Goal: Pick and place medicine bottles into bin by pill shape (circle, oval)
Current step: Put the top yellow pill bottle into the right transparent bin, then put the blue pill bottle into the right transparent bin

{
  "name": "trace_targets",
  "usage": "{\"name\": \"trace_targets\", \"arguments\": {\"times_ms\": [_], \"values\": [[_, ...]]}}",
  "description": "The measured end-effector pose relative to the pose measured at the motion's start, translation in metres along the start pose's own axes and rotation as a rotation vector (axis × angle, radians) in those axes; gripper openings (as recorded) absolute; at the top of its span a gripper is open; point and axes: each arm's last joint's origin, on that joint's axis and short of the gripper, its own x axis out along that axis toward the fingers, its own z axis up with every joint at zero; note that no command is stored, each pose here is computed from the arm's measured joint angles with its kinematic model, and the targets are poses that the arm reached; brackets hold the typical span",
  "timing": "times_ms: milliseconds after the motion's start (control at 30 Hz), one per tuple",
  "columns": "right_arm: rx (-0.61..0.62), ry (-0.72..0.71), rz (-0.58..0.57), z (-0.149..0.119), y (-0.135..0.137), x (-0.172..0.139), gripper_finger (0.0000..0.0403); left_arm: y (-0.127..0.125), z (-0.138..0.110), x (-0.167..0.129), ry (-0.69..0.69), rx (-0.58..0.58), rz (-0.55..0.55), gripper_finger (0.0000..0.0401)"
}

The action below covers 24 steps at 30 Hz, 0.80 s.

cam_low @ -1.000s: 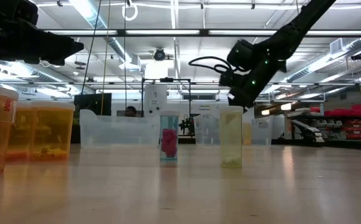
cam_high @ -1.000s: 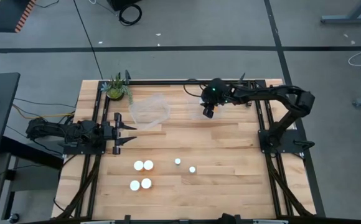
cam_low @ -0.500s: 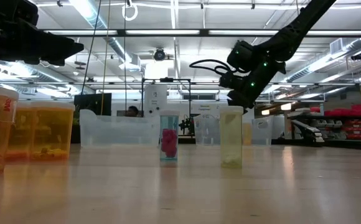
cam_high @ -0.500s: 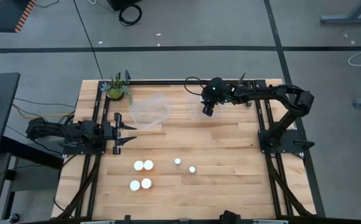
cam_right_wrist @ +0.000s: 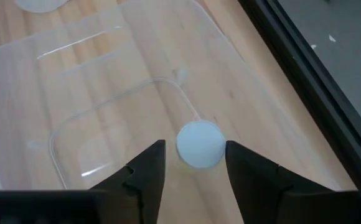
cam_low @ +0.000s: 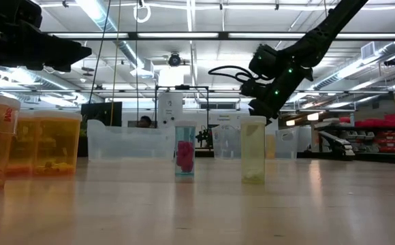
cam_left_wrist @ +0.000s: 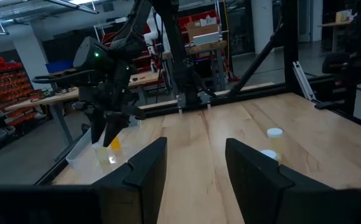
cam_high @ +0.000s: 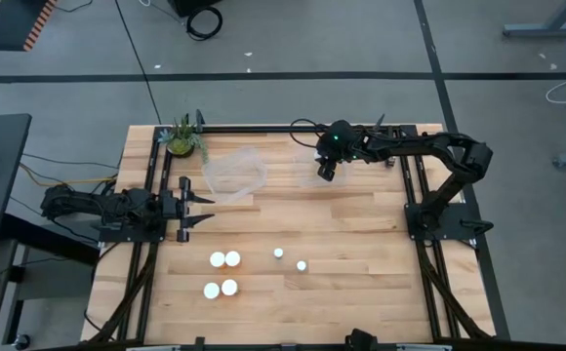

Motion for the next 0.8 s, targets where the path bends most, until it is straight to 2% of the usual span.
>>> {"name": "trace_targets", "arguments": {"times_ms": [467, 667, 800], "values": [[-0.007, 0.01, -0.054, 0.003, -0.002, -0.001, 0.021, 0.0, 0.0, 0.0, 0.0, 0.0, 0.0, 0.0172], [-0.026, 0.026, -0.033, 0.023, 0.005, -0.009, 0.0233, 0.0, 0.0, 0.0, 0.0, 0.0, 0.0, 0.0172], [-0.045, -0.011, -0.003, 0.042, 0.019, -0.016, 0.0241, 0.0, 0.0, 0.0, 0.0, 0.0, 0.0, 0.0172]]}}
